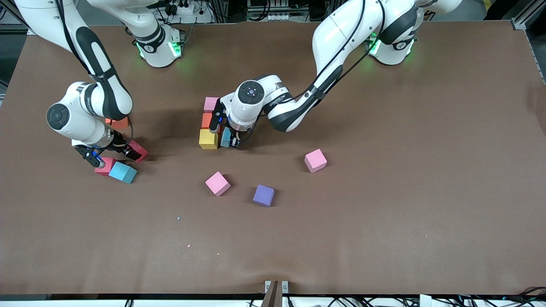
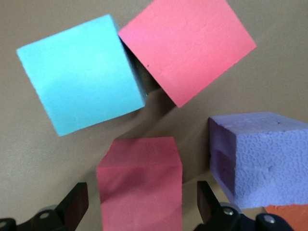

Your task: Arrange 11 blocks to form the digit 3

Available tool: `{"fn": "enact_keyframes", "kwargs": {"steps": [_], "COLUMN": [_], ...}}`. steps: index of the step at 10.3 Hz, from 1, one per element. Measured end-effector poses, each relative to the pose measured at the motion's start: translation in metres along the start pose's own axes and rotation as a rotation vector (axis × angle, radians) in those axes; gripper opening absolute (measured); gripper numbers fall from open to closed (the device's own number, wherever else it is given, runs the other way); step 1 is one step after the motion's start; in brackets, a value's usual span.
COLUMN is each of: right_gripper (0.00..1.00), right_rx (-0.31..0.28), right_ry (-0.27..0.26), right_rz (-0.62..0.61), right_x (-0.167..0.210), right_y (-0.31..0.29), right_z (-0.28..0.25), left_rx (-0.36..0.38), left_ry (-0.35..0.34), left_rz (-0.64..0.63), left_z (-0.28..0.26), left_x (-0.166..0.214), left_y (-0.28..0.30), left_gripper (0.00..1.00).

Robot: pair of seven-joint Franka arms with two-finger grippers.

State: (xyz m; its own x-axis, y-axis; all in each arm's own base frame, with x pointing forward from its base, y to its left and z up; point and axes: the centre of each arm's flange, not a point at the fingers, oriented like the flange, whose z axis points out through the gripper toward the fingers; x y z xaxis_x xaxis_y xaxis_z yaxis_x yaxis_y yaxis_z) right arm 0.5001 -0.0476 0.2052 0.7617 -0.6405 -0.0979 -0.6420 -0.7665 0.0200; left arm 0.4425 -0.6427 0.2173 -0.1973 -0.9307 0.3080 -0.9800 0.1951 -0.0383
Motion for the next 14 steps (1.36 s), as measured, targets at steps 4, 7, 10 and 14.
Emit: {"fn": "enact_keyframes", "kwargs": {"steps": [4,7,10,14], "right_gripper": [0.68,0.61,0.61,0.61], "right_rx": [-0.008,-0.002,0.013,-0.017], "right_ry": [-0.003,0.006,0.033,-0.066], "right_rz": [0.003,-0.006,-0.113,-0.359], "right_x": [0.0,0.002,-0.005,-0.003], "right_y": [0.001,-0.003,-0.037,-0.057], "right_z": [0.008,0.004,-0.009,-0.035], "left_rx": [0.024,0.023,0.022,0.024], "left_ry": [0.036,0.042,0.042,0.039], "left_rz": [-0.053,-0.077,-0.081,-0.1], "left_z": [0.021,0.021,0.022,0.022], "left_x": [-0.004,0.006,0.008,0.006], "left_y": [-0.002,0.005,0.007,0.006], "left_gripper": [0.54,0.54,0.54,0.54]}}
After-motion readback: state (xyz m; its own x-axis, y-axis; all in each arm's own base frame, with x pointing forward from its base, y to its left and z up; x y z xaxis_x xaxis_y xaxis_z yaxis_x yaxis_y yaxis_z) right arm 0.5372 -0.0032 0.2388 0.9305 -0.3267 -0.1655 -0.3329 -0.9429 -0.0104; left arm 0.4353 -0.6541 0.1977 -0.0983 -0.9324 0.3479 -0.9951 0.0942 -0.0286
